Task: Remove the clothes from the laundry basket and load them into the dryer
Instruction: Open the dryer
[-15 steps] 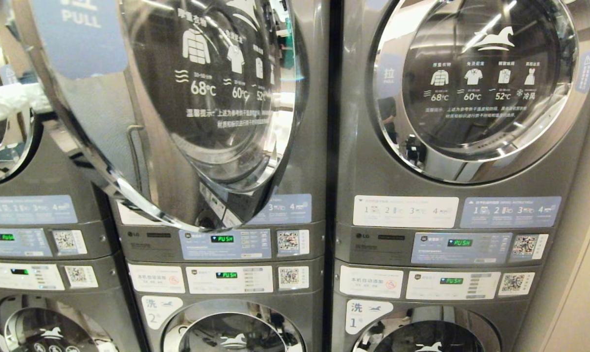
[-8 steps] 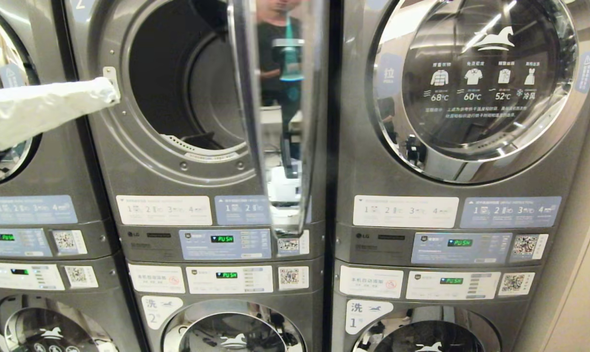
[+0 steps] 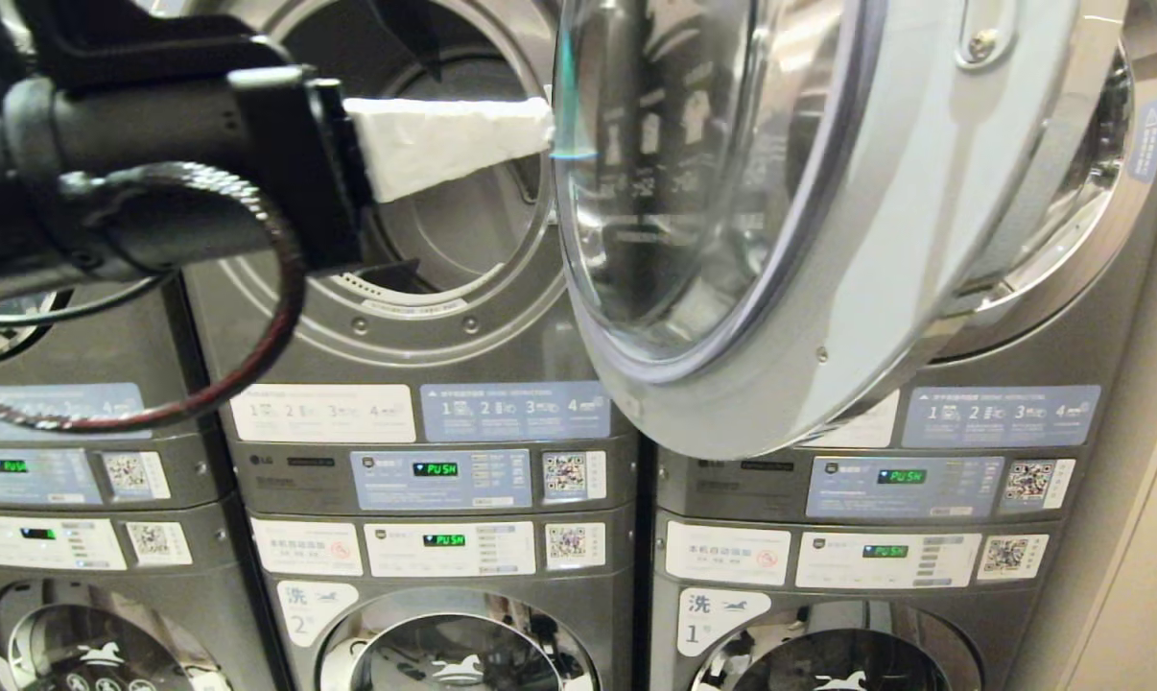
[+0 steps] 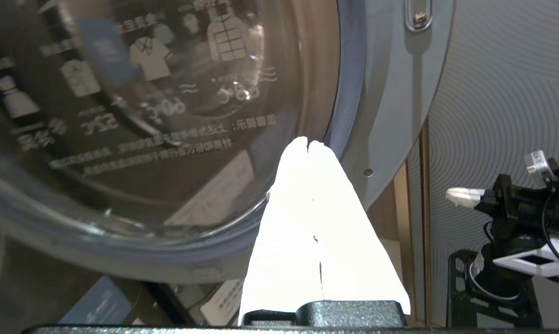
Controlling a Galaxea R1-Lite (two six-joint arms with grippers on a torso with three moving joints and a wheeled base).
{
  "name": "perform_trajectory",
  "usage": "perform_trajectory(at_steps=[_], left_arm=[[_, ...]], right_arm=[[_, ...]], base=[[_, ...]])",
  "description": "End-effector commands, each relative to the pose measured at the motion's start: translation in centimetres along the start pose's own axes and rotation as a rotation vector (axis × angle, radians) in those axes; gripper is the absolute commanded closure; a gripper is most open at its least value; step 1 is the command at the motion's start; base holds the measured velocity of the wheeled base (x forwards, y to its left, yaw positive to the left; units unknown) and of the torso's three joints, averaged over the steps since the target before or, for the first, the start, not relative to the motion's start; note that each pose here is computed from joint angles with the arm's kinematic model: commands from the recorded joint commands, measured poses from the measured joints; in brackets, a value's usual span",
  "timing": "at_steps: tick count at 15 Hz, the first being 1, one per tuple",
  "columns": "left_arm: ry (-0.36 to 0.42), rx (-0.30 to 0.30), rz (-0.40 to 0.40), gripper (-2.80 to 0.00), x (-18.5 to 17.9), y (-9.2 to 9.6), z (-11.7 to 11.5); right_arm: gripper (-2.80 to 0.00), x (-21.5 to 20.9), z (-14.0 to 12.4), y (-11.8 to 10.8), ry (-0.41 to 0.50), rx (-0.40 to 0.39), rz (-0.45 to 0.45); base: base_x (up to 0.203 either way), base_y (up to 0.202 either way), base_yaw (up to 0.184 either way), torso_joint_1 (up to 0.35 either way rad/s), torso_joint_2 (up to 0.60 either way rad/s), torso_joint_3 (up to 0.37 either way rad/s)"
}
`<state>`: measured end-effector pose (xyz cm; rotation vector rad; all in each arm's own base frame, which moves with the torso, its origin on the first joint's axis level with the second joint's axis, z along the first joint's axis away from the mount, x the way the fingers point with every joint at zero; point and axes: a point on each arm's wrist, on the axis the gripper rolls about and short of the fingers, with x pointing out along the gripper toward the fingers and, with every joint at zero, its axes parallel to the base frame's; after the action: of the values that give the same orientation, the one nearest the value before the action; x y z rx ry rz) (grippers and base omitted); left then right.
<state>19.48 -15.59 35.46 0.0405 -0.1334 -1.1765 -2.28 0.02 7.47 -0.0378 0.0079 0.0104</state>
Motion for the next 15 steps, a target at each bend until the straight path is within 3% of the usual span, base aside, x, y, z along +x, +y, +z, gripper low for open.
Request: perform_trajectory(at_steps=[1, 5, 7, 9, 10, 13, 15], left_arm=[[0.031, -0.026, -0.048, 0.00, 3.8, 0.5, -1.4], [0.016, -0.023, -0.088, 0.00, 8.9, 1.0, -2.0], [0.006, -0.019, -0.031, 0.00, 10.5, 1.6, -1.9], [0.035, -0.038, 0.171, 0.00, 8.8, 3.7, -1.3], [0.031, -0.058, 0.270, 0.00, 6.5, 4.2, 0.1], [0.040, -0.142, 0.636, 0.00, -4.4, 5.6, 2.7], [0.082, -0.189, 0.920, 0.00, -12.2, 4.8, 1.0]], right_arm=[[0.00, 0.0, 0.0, 0.0, 0.000, 0.000, 0.000], [0.00, 0.0, 0.0, 0.0, 0.000, 0.000, 0.001], [0.00, 0.0, 0.0, 0.0, 0.000, 0.000, 0.001], [0.00, 0.0, 0.0, 0.0, 0.000, 0.000, -0.001], [0.00, 0.0, 0.0, 0.0, 0.000, 0.000, 0.001], [0.00, 0.0, 0.0, 0.0, 0.000, 0.000, 0.001], [0.00, 0.0, 0.0, 0.0, 0.000, 0.000, 0.000]], base=[[0.000, 0.000, 0.000, 0.000, 0.00, 0.000], [0.000, 0.000, 0.000, 0.000, 0.00, 0.000], [0.000, 0.000, 0.000, 0.000, 0.00, 0.000], [0.000, 0.000, 0.000, 0.000, 0.00, 0.000], [0.000, 0.000, 0.000, 0.000, 0.00, 0.000], [0.000, 0.000, 0.000, 0.000, 0.00, 0.000], [0.000, 0.000, 0.000, 0.000, 0.00, 0.000]])
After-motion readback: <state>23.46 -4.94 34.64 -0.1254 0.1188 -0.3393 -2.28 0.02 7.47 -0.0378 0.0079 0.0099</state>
